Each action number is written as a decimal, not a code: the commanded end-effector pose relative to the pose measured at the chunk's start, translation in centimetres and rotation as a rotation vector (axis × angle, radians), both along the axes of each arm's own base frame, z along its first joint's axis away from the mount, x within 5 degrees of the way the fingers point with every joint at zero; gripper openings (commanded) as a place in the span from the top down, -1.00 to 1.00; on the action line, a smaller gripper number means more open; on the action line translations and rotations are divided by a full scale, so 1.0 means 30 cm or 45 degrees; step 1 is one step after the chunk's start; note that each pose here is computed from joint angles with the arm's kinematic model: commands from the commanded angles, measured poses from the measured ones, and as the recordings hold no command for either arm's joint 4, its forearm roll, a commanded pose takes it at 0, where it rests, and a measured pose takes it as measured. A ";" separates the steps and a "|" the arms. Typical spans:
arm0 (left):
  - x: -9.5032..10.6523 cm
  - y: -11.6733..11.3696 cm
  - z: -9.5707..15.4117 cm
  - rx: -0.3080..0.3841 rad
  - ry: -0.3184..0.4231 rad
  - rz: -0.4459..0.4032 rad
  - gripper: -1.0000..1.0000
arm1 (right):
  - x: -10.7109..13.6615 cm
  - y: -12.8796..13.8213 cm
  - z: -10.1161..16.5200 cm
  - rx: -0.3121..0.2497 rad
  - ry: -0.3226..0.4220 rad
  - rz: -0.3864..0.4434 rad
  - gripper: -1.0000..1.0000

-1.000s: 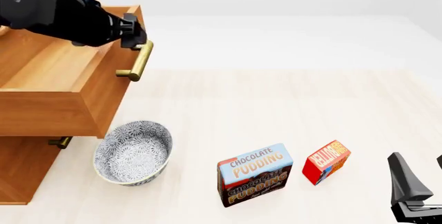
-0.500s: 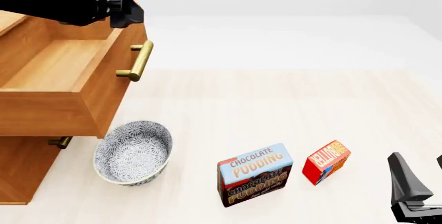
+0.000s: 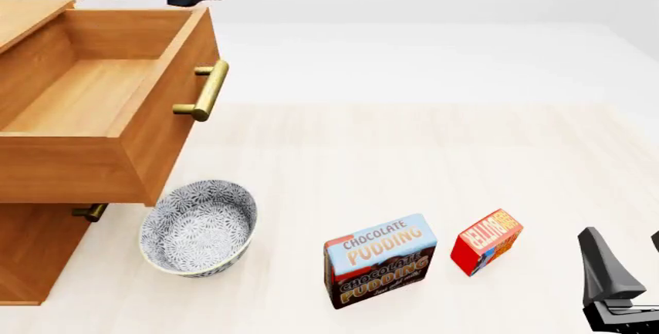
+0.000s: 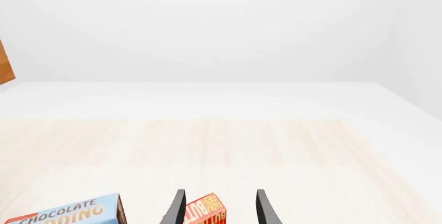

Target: Put the butter at the back in the top drawer of the cabinet and close it.

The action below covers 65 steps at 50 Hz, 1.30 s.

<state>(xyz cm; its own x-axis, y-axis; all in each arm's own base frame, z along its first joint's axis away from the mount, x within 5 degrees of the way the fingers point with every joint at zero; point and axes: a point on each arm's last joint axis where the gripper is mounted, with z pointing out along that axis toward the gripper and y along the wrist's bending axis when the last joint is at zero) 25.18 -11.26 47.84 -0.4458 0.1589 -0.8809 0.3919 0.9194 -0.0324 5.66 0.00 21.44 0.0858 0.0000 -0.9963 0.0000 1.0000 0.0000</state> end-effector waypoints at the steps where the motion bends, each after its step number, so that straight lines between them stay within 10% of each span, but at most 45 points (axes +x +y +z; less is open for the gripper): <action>1: 0.010 -0.055 0.016 0.029 -0.020 -0.080 -1.00 | 0.000 0.000 0.000 0.000 0.000 0.000 -1.00; 65: 0.140 -0.619 -0.274 0.199 0.131 -0.531 -1.00 | 0.000 0.000 0.000 0.000 0.000 0.000 -1.00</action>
